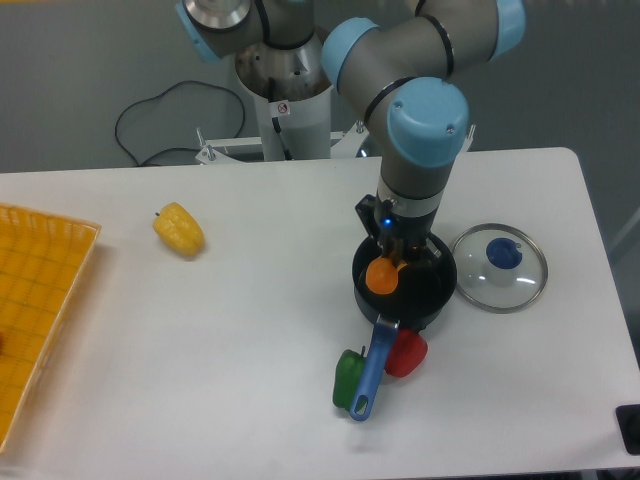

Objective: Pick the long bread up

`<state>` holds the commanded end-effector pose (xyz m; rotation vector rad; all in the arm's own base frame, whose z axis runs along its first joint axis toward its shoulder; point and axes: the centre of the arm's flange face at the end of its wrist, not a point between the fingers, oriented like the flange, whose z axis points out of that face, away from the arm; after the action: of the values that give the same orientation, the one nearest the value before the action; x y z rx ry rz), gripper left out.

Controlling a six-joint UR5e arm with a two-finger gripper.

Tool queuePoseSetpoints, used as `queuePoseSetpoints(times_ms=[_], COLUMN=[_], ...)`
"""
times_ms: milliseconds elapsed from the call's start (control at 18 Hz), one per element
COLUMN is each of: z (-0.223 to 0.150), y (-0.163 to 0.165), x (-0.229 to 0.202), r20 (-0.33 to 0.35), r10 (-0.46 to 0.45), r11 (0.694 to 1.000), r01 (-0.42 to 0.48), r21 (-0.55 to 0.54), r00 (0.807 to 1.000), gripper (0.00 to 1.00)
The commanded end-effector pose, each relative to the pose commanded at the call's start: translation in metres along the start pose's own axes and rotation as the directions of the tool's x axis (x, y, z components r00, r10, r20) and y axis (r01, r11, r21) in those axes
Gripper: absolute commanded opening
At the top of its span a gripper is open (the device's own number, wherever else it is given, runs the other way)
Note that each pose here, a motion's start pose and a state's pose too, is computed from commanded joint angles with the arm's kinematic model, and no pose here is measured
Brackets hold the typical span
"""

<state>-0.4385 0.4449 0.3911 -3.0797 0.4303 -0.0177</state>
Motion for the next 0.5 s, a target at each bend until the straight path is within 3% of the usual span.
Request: queuePoseSetpoints(times_ms=[500], z=[0.0000], y=[-0.0051], x=[0.0053], r20=[-0.012], r10=[0.002], r11=[0.999], r01=[-0.001], r21=[0.044], r00=[1.000], gripper=[0.17])
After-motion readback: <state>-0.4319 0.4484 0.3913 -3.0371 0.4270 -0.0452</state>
